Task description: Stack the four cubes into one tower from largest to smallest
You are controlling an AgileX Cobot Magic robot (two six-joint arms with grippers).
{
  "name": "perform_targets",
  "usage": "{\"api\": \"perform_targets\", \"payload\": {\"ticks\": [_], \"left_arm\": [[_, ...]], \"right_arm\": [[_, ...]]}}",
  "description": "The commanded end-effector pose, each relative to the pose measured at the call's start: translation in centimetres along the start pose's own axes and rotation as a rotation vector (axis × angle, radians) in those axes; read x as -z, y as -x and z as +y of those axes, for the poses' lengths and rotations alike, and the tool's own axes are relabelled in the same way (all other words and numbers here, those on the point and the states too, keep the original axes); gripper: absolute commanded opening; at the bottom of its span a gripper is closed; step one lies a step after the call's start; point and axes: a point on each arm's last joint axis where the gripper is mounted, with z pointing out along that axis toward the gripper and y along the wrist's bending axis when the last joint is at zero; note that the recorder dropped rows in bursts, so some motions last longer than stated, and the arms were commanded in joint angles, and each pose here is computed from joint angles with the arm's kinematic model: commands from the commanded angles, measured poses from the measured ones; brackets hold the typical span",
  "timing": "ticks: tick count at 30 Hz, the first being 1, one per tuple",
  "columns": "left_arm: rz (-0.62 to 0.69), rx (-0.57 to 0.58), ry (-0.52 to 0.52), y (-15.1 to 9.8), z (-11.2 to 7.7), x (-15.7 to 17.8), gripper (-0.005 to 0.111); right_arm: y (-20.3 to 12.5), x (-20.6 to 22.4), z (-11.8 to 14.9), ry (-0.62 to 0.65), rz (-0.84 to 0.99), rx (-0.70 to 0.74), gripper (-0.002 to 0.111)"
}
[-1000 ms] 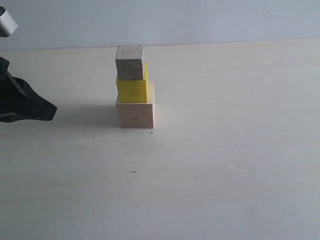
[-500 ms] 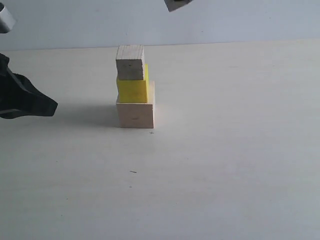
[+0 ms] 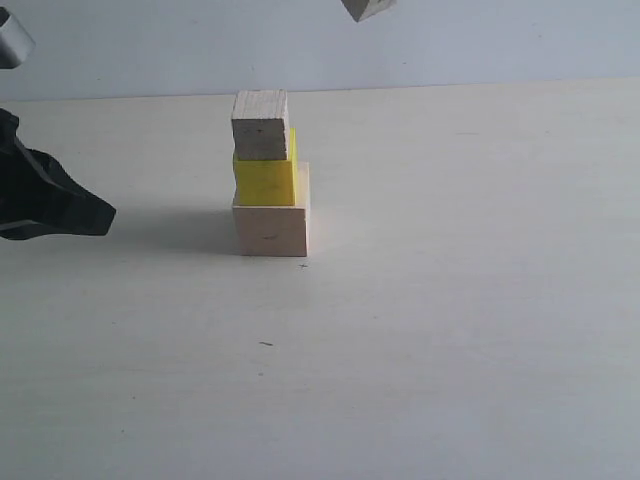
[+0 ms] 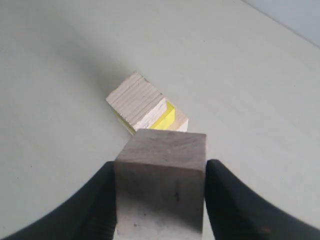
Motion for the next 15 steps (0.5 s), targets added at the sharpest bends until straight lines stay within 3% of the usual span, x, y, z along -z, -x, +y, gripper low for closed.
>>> {"api": "perform_targets", "payload": {"ticks": [1,8,15], "left_arm": [[0.018,0.012,-0.021,-0.2,-0.2,-0.1,0.0],[0.02,0.01,-0.022,-0.2,-0.2,-0.1,0.0],[0.022,0.005,-0.022,-0.2,-0.2,-0.1,0.0]], "right_arm": [[0.2,-0.4,-0.1,-0.01,0.015,-0.038,0.0],[0.2,-3.5,-0.6,0.048,0.068,-0.097,0.0],[0.2,-8.1,3.1,0.115,0.163,0.012,0.0]]}}
